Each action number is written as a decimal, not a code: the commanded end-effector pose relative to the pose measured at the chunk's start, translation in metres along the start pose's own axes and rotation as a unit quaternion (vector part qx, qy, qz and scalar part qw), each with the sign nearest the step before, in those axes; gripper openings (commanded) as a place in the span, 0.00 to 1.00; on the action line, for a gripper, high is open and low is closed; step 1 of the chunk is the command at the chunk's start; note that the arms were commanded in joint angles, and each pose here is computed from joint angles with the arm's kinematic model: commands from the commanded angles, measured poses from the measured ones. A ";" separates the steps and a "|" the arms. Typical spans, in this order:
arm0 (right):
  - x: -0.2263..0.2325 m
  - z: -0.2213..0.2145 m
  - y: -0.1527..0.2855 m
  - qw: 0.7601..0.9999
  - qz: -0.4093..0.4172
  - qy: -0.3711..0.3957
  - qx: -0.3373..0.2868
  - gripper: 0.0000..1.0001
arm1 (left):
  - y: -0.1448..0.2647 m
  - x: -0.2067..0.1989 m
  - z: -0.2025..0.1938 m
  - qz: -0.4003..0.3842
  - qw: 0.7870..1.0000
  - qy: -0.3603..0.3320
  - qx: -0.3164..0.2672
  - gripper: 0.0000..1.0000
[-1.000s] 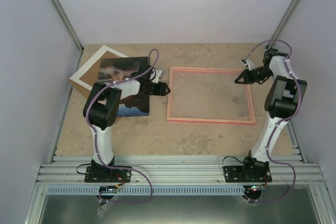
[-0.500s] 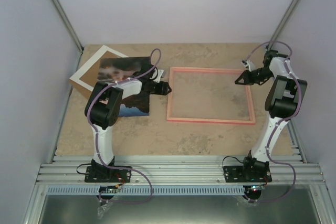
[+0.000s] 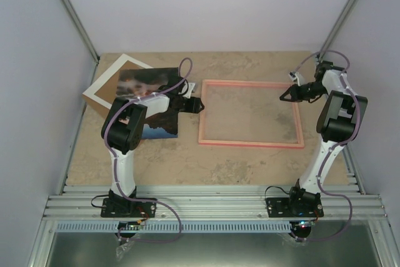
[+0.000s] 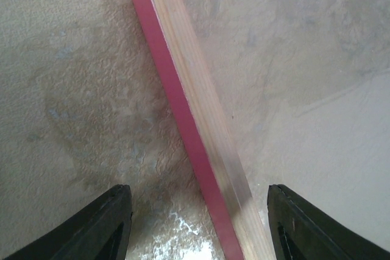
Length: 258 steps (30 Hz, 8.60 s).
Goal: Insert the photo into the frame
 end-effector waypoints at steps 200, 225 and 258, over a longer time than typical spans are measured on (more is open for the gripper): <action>-0.048 -0.017 0.051 0.974 -0.225 -0.028 -0.004 0.71 | 0.001 0.011 -0.091 0.158 0.964 -0.170 0.129 0.94; -0.054 -0.035 -0.018 0.974 -0.223 -0.043 0.025 0.33 | 0.003 0.038 -0.072 0.197 0.967 -0.122 0.107 0.92; -0.009 -0.120 -0.014 0.955 -0.267 -0.010 0.129 0.40 | 0.002 0.039 -0.072 0.173 0.977 -0.087 0.093 0.92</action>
Point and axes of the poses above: each gripper's point midway between its finger pads, its own y axis back along the fingers, its own x axis along the line the jaws close on, z = x × y, the point moved 5 cm from there along y, back along the fingers, and after that the axes turned 9 degrees about y, right-handed, at the moved point
